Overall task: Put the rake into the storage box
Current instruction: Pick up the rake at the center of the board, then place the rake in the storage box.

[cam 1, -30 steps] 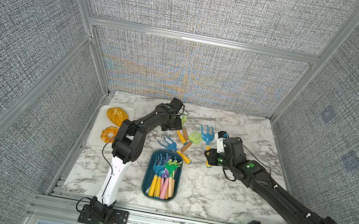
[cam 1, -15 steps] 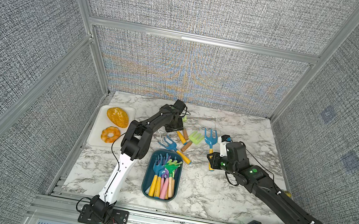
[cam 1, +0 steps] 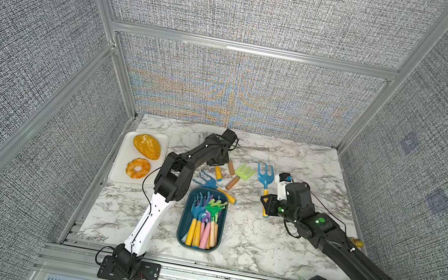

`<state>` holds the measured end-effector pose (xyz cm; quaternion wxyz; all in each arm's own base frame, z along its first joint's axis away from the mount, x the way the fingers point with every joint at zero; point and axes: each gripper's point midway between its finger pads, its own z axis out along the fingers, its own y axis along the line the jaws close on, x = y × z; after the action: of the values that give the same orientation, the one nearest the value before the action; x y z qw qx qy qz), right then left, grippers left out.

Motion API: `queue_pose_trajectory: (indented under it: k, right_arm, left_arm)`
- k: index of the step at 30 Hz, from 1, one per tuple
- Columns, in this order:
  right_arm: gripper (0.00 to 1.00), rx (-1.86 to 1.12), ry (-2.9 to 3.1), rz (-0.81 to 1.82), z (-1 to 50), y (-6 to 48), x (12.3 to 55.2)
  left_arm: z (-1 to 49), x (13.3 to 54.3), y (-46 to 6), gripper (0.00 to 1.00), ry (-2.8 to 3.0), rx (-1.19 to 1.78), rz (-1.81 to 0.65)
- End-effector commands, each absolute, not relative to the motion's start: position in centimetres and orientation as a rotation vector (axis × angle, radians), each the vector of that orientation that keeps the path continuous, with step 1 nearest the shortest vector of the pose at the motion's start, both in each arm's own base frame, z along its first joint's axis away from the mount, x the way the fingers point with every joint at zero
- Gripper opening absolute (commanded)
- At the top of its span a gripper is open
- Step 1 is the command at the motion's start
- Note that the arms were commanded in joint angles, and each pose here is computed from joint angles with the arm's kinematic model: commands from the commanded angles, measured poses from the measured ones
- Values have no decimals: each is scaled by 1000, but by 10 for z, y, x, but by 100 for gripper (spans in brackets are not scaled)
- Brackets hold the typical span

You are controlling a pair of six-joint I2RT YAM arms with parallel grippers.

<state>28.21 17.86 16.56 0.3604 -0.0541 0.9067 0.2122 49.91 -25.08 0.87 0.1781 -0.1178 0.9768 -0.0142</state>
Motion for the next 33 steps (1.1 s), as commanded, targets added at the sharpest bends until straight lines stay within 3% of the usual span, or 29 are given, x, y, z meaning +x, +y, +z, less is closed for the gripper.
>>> queue_pose_trajectory:
  k: [1, 6, 14, 23, 33]
  right_arm:
    - [0, -132, 2318, 566, 170, 180, 283]
    - [0, -129, 2316, 573, 171, 178, 279]
    - [0, -98, 2287, 593, 180, 173, 273]
    - [0, -63, 2283, 626, 179, 171, 267]
    - [0, -21, 2301, 653, 169, 169, 260]
  left_arm:
    - [-6, 474, -225, 11, 2855, -308, 144]
    - [45, 501, -241, 0, 2765, -226, 20]
    - [129, 496, -255, 0, 2656, -103, -180]
    - [161, 388, -259, 0, 2582, 152, -457]
    - [146, 250, -199, 0, 2529, 158, -559]
